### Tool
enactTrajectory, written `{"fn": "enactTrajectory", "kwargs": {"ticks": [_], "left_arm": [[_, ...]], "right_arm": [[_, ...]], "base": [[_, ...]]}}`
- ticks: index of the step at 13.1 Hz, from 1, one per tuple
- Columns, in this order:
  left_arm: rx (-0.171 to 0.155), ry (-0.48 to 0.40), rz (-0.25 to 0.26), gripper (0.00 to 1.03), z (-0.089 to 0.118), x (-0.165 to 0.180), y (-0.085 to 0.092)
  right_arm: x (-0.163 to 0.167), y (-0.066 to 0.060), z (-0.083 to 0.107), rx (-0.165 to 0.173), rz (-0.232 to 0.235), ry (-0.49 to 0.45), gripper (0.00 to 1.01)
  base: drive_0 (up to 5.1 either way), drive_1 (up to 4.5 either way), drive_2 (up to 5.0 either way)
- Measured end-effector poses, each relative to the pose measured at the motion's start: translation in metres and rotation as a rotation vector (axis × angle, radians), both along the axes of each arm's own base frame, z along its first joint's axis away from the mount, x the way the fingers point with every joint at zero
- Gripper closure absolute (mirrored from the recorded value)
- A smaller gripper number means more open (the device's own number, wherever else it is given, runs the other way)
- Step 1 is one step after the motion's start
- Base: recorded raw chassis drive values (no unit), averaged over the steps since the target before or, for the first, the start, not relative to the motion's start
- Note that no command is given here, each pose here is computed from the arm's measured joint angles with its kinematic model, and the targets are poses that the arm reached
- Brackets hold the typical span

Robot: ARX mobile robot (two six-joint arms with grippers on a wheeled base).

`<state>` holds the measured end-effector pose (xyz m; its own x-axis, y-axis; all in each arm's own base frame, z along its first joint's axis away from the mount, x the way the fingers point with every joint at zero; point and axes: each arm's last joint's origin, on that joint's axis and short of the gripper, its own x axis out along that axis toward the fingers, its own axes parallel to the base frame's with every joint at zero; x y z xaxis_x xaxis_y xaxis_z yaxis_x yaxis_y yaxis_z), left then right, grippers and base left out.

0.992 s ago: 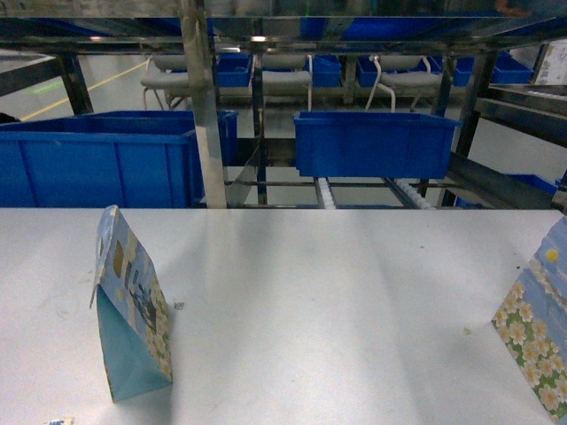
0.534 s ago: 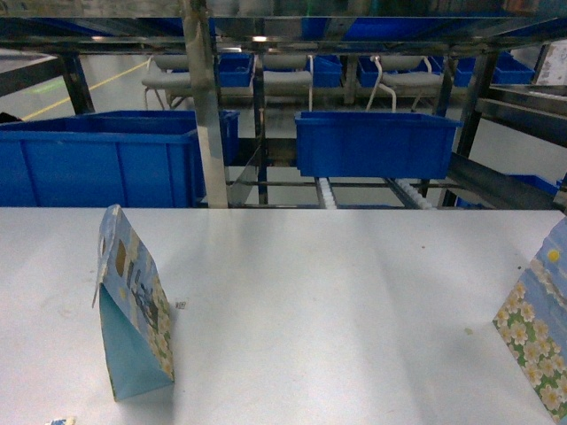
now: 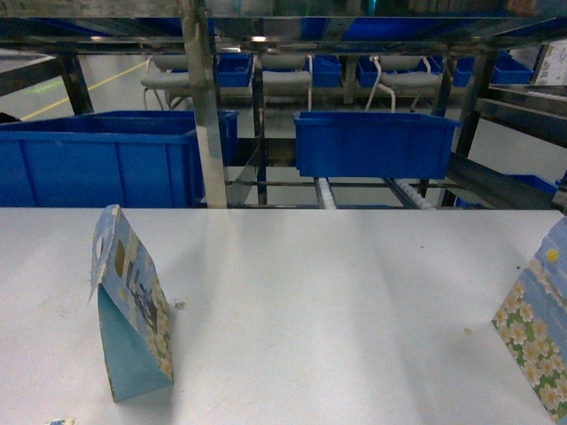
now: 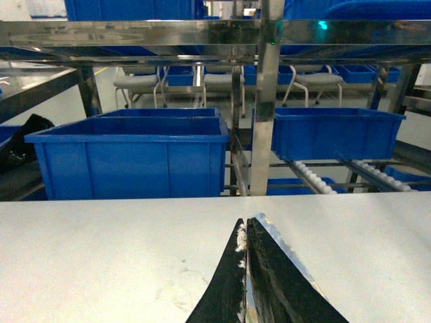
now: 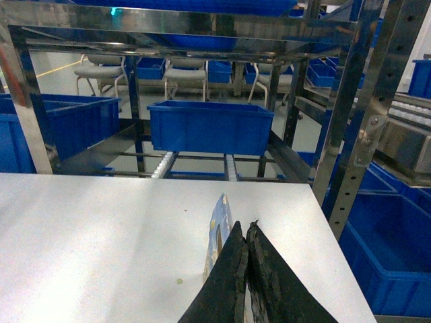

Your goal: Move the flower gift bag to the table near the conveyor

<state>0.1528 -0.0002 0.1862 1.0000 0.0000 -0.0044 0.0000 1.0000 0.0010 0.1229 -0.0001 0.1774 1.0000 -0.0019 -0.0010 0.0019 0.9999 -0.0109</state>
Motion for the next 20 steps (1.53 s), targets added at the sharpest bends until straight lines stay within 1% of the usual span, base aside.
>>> {"fn": "enactTrajectory", "kwargs": {"ticks": [2, 5, 6, 9, 10, 11, 13, 20], "left_arm": [[0.0, 0.006, -0.001, 1.01, -0.008, -0.012, 0.0], [0.0, 0.001, -0.002, 1.01, -0.011, -0.021, 0.0], [0.0, -0.012, -0.001, 1.01, -0.016, -0.023, 0.0], [0.0, -0.023, -0.001, 1.01, -0.014, -0.032, 0.0], [0.0, -0.021, -0.001, 1.01, -0.014, -0.034, 0.0], [0.0, -0.018, -0.001, 1.01, -0.015, -0.036, 0.0], [0.0, -0.028, -0.001, 1.01, -0.014, -0.039, 0.0], [0.0, -0.011, -0.002, 1.01, -0.016, -0.046, 0.0]], "right_arm": [[-0.005, 0.0, -0.007, 0.001, 0.001, -0.011, 0.99], [-0.01, 0.0, -0.006, 0.001, 0.001, -0.017, 0.99], [-0.011, 0.0, -0.006, 0.001, 0.001, -0.015, 0.99], [-0.015, 0.0, -0.007, 0.001, 0.001, -0.012, 0.99], [-0.023, 0.0, -0.013, 0.0, 0.002, 0.035, 0.99], [-0.026, 0.0, -0.008, 0.001, 0.002, -0.026, 0.99], [-0.026, 0.0, -0.01, 0.001, 0.002, -0.004, 0.99], [-0.026, 0.0, -0.01, 0.001, 0.002, -0.007, 0.99]], "base": [[0.0, 0.0, 0.0], [0.0, 0.0, 0.0], [0.0, 0.0, 0.0], [0.0, 0.0, 0.0], [0.0, 0.0, 0.0], [0.0, 0.0, 0.0], [0.0, 0.0, 0.0], [0.0, 0.0, 0.0]]}}
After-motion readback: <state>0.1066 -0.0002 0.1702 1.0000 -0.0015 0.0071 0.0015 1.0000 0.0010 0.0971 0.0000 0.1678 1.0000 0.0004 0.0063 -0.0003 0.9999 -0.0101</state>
